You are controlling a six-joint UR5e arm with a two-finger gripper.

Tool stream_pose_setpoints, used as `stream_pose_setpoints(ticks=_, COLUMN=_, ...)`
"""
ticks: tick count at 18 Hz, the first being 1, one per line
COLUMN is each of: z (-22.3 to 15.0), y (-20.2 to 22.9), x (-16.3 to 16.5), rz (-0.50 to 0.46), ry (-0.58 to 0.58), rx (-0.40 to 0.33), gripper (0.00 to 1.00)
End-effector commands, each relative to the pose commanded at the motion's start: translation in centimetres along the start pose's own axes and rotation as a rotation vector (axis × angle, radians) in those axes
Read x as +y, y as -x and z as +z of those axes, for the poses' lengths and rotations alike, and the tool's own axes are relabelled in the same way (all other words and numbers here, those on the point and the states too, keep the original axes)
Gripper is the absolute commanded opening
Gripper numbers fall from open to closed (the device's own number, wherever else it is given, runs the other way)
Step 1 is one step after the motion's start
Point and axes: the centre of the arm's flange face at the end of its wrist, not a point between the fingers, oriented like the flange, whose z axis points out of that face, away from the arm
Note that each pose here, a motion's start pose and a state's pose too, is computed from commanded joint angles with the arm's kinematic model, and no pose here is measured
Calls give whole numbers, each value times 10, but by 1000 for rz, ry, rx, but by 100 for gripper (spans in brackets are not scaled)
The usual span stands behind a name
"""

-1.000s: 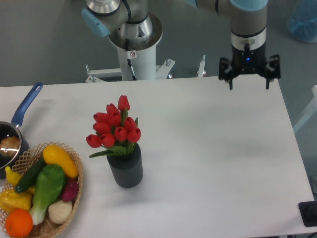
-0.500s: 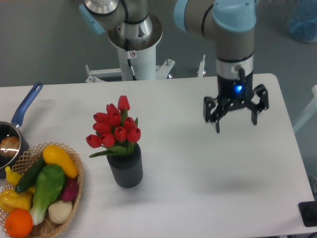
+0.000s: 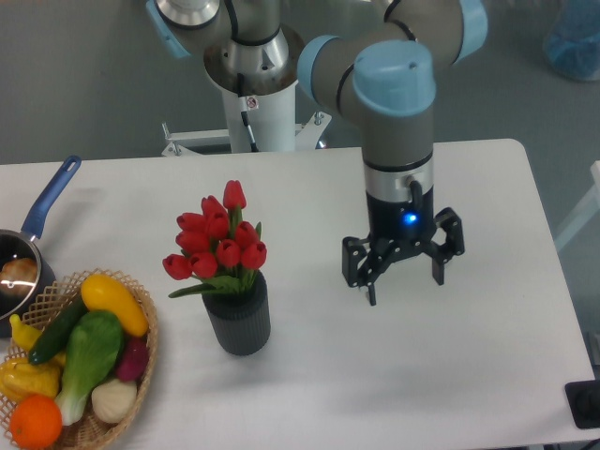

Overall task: Pick up the flowers from the vase
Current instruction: 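Lower the open gripper and move it toward the tulip vase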

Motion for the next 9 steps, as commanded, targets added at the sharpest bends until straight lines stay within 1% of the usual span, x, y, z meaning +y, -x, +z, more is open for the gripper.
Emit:
stream_pose_setpoints(ticks=2, z=-2, y=-17, x=1, rz=14, ry=-1, rx=11, gripper=100)
stream_pose_setpoints(ticks=4, z=-5, y=-44, x=4, rz=48, ry=-4, rx=41, gripper=100)
stream_pose_setpoints(ticks=5, z=-4, y=-50, x=5, rz=56, ry=-4, rx=48, gripper=100)
stream_pose_setpoints(ticks=7, z=1, y=-52, x=9, rz=63, ry=10, rx=53, gripper=100)
stream_pose_setpoints(ticks=9, z=17, y=-42, x=23, rz=79, ry=47, rx=42, gripper=100)
